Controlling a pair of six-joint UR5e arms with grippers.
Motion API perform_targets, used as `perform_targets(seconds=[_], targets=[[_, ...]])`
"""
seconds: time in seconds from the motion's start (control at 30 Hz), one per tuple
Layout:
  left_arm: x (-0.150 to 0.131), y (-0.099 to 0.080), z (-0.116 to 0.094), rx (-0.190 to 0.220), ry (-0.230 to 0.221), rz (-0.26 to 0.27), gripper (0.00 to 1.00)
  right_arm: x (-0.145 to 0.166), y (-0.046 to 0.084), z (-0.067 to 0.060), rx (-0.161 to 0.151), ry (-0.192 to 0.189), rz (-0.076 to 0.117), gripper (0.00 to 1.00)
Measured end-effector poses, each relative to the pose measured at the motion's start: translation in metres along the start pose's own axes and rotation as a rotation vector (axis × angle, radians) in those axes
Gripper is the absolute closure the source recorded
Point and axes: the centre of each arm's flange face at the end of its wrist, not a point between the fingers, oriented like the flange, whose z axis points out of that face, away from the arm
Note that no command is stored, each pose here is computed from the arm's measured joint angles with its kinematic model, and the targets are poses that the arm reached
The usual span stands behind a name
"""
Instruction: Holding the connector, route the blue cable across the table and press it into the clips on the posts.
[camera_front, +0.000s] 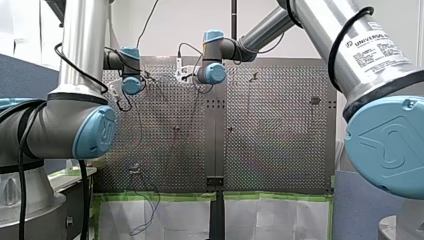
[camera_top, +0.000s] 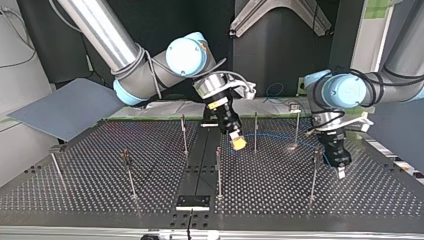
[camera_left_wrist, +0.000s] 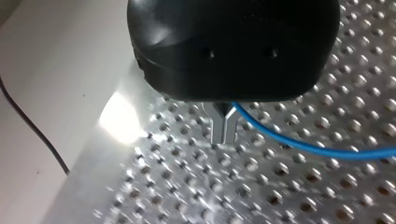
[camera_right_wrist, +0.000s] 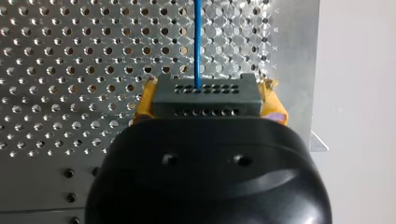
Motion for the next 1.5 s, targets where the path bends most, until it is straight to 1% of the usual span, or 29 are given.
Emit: perform_targets(seconds=[0.13, 0.27, 0.37, 0.53, 0.63, 0.7, 0.8, 0.87, 1.0, 1.13, 1.23, 1.37, 1.5], targets=[[0.014, 0.008, 0.005, -0.011, 0.02, -0.003, 1.0, 0.0, 0.002, 0.0, -0.022, 0.0, -0.013, 1.0], [0.019, 0.012, 0.006, -0.014, 0.028, -0.004, 1.0, 0.0, 0.007, 0.0, -0.059, -0.001, -0.022, 1.0], [0.02, 0.013, 0.007, -0.013, 0.029, -0.004, 1.0, 0.0, 0.012, 0.001, -0.082, -0.002, -0.023, 1.0], [0.019, 0.014, 0.008, -0.007, 0.028, -0.011, 1.0, -0.001, 0.02, 0.002, -0.1, -0.004, -0.02, 1.0], [0.019, 0.015, 0.01, -0.003, 0.025, -0.019, 1.0, -0.001, 0.023, 0.003, -0.099, -0.003, -0.022, 1.0], [0.017, 0.017, 0.012, -0.005, 0.022, -0.026, 1.0, 0.0, 0.024, 0.004, -0.092, -0.001, -0.023, 1.0], [0.014, 0.019, 0.015, -0.009, 0.013, -0.036, 1.0, 0.002, 0.024, 0.006, -0.077, 0.004, -0.026, 1.0], [0.011, 0.02, 0.018, -0.013, 0.007, -0.041, 1.0, 0.003, 0.021, 0.007, -0.064, 0.004, -0.028, 1.0], [0.006, 0.023, 0.023, -0.027, -0.001, -0.046, 1.0, -0.004, 0.016, 0.012, -0.047, -0.017, -0.041, 1.0], [0.004, 0.028, 0.025, -0.035, -0.006, -0.046, 1.0, -0.01, 0.015, 0.016, -0.044, -0.032, -0.047, 1.0], [0.003, 0.03, 0.028, -0.026, -0.014, -0.056, 1.0, -0.011, 0.015, 0.018, -0.051, -0.035, -0.049, 1.0], [0.0, 0.029, 0.032, 0.004, -0.031, -0.08, 1.0, -0.005, 0.016, 0.022, -0.063, -0.022, -0.049, 1.0], [0.001, 0.031, 0.039, 0.007, -0.029, -0.082, 1.0, 0.004, 0.016, 0.027, -0.065, -0.001, -0.047, 1.0]])
